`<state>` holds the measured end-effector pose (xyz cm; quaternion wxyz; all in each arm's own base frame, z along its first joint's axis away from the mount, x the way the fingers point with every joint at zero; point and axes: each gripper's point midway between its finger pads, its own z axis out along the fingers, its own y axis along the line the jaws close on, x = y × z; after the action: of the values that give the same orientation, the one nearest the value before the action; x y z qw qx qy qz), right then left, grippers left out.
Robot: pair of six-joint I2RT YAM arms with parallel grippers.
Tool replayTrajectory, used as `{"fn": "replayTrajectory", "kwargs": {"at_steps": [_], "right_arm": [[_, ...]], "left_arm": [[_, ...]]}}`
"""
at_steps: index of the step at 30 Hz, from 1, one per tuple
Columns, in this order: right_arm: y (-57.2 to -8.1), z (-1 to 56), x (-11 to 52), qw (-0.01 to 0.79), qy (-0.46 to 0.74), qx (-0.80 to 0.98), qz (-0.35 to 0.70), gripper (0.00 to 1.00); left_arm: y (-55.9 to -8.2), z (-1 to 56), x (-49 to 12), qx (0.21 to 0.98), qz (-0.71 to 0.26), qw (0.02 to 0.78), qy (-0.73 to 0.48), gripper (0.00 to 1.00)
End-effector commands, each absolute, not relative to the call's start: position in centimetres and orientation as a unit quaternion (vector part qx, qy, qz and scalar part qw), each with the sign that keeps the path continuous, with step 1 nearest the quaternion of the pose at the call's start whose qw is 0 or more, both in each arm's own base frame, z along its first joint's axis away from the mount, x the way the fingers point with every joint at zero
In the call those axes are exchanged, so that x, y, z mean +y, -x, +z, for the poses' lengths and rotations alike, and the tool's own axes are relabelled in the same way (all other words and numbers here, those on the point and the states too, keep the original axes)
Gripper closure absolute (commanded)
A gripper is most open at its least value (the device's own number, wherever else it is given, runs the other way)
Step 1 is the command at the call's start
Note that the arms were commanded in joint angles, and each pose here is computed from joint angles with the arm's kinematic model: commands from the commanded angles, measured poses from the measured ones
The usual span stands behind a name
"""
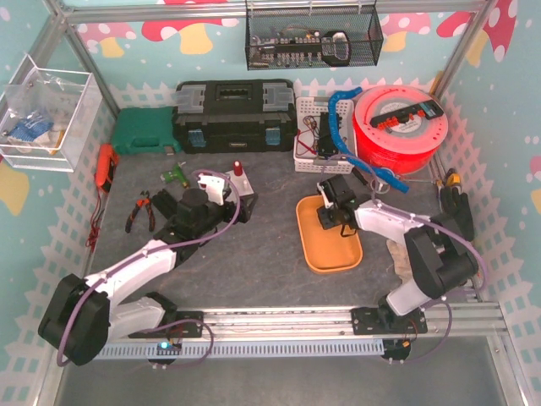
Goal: Install the large spring
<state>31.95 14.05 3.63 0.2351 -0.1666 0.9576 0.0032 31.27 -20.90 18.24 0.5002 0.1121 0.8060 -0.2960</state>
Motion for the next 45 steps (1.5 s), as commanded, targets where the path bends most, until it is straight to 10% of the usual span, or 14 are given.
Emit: {"fn": "replayTrajectory", "kwargs": {"at_steps": [1,13,25,45], "right_arm": [[-31.9,6.0,13.7,0.275,0.148,0.95,0.014,0.9],[-30.9,16.8,18.8,0.47,0.225,0.844,0.129,1.0],[-26.5,20.8,27.8,0.59,0.362,0.693,0.202,1.0],[-23.6,21.7,32.0,0.63,0.41,0.62,0.227,1.0]], "left_arm": [[-31.4,18.3,-20.3,0.804,-0.285,0.513,-0.097,0.01],[-30.1,20.2,-20.9,0.788,-0.338,0.507,-0.086,0.03],[-26.7,21.9,-24.0,0.77,-0.419,0.456,-0.154,0.37],[-24.6,22.0,-28.2,0.771,-0.463,0.387,-0.204,0.4]]}}
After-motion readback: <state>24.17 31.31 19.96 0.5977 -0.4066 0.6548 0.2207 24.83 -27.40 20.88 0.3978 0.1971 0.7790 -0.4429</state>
